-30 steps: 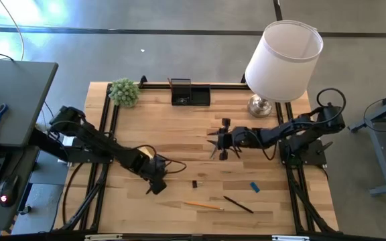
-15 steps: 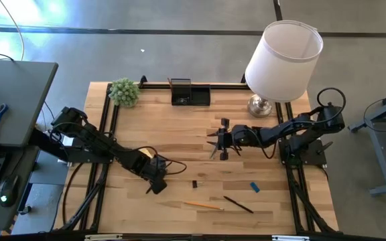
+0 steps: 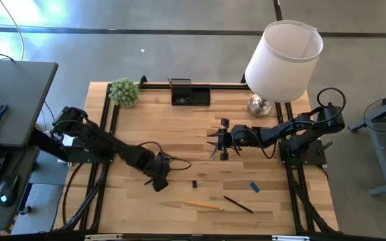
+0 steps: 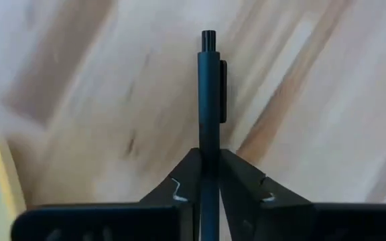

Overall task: Pick and place office supplies into organizer
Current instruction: Put the left black pen into the top left slot of the desk organizer

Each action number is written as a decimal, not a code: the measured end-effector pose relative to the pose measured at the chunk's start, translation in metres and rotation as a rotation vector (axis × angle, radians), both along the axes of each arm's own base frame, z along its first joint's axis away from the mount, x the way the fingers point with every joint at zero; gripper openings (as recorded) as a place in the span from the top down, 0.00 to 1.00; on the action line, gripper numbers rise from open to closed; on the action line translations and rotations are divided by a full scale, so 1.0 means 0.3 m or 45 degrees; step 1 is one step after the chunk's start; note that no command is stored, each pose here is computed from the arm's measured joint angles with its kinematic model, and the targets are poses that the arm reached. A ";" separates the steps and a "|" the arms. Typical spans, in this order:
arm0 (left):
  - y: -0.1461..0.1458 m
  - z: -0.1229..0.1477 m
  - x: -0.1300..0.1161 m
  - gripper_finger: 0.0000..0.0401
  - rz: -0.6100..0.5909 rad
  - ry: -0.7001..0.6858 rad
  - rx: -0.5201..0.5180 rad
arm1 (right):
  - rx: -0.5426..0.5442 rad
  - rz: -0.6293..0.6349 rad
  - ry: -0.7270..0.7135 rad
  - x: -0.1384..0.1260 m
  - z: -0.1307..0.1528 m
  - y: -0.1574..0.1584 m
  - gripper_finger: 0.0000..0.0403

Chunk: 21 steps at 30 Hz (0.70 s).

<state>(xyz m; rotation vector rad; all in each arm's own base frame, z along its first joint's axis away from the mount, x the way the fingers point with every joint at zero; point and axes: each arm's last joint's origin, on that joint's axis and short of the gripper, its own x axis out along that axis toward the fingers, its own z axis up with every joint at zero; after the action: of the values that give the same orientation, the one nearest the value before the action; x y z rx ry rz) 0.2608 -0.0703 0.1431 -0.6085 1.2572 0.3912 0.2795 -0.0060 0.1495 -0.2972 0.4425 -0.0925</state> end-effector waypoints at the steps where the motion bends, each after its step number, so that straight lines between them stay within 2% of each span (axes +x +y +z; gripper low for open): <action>1: 0.006 0.024 0.019 0.93 -0.026 -0.024 0.016 | 0.000 0.000 0.004 0.000 -0.001 0.000 0.72; 5: 0.051 0.111 0.075 0.98 -0.134 -0.063 0.173 | -0.002 0.001 0.022 -0.002 -0.005 0.000 0.72; 9: 0.101 0.229 0.134 0.97 -0.230 -0.200 0.340 | -0.006 -0.017 0.019 -0.005 0.001 -0.001 0.72; 13: 0.178 0.352 0.138 0.98 -0.269 -0.311 0.581 | -0.016 -0.066 -0.013 -0.015 0.031 -0.005 0.72; 17: 0.286 0.479 0.122 0.99 -0.195 -0.513 0.856 | -0.016 -0.083 -0.058 -0.022 0.060 -0.006 0.72; 21: 0.373 0.589 0.110 0.99 -0.236 -0.776 0.969 | 0.002 -0.083 -0.102 -0.028 0.084 -0.005 0.72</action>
<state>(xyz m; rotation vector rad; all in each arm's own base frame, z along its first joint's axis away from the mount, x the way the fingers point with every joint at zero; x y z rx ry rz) 0.2940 0.0417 0.3199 0.0560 0.5017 0.4468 0.2713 -0.0076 0.1748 -0.2765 0.3727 -0.1672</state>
